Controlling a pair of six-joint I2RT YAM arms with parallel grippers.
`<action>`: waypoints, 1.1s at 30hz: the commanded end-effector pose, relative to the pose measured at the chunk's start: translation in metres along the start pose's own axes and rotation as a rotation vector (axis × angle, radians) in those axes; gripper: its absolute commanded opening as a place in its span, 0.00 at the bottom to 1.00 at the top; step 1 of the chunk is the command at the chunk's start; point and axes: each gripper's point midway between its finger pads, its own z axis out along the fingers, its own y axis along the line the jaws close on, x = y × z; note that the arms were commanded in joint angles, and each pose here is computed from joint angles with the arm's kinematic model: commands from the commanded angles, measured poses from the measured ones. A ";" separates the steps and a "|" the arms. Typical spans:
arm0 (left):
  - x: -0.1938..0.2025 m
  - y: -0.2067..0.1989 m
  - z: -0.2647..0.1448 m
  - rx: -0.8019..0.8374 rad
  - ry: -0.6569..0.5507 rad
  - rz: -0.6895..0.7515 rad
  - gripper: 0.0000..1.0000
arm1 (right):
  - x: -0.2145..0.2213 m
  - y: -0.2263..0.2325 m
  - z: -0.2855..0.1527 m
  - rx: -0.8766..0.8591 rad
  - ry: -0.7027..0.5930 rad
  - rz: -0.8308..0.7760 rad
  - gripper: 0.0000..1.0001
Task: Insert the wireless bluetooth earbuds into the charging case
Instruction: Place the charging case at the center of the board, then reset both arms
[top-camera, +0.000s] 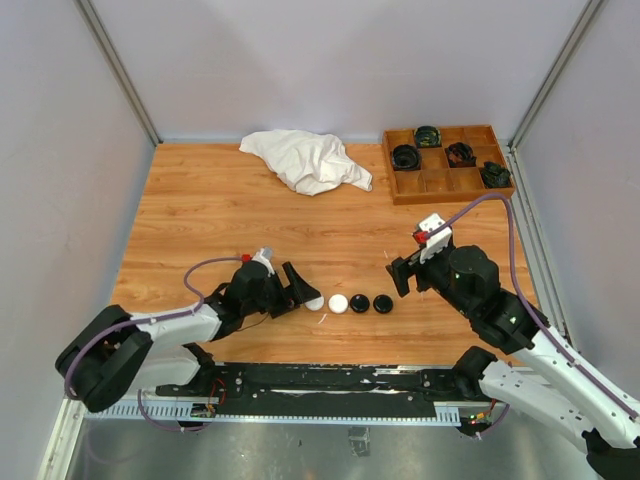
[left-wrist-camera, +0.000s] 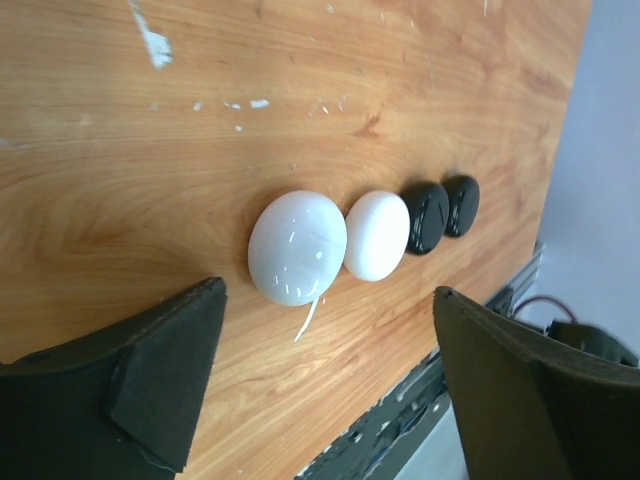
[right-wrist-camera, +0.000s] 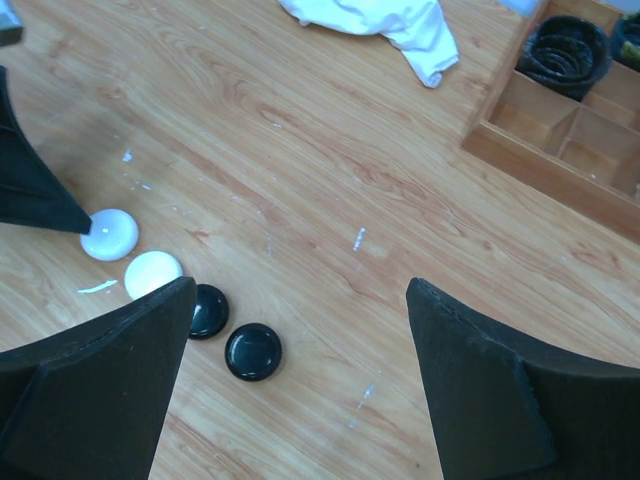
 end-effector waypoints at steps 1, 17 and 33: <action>-0.011 0.041 -0.014 -0.219 -0.067 0.057 0.95 | 0.009 -0.028 -0.007 0.147 0.039 -0.004 0.88; -0.112 -0.047 -0.145 -0.192 -0.465 0.358 0.99 | -0.002 -0.085 -0.067 0.447 -0.065 0.056 0.98; -0.132 -0.067 -0.224 -0.014 -0.800 0.484 0.99 | 0.004 -0.100 -0.100 0.532 -0.112 0.144 0.99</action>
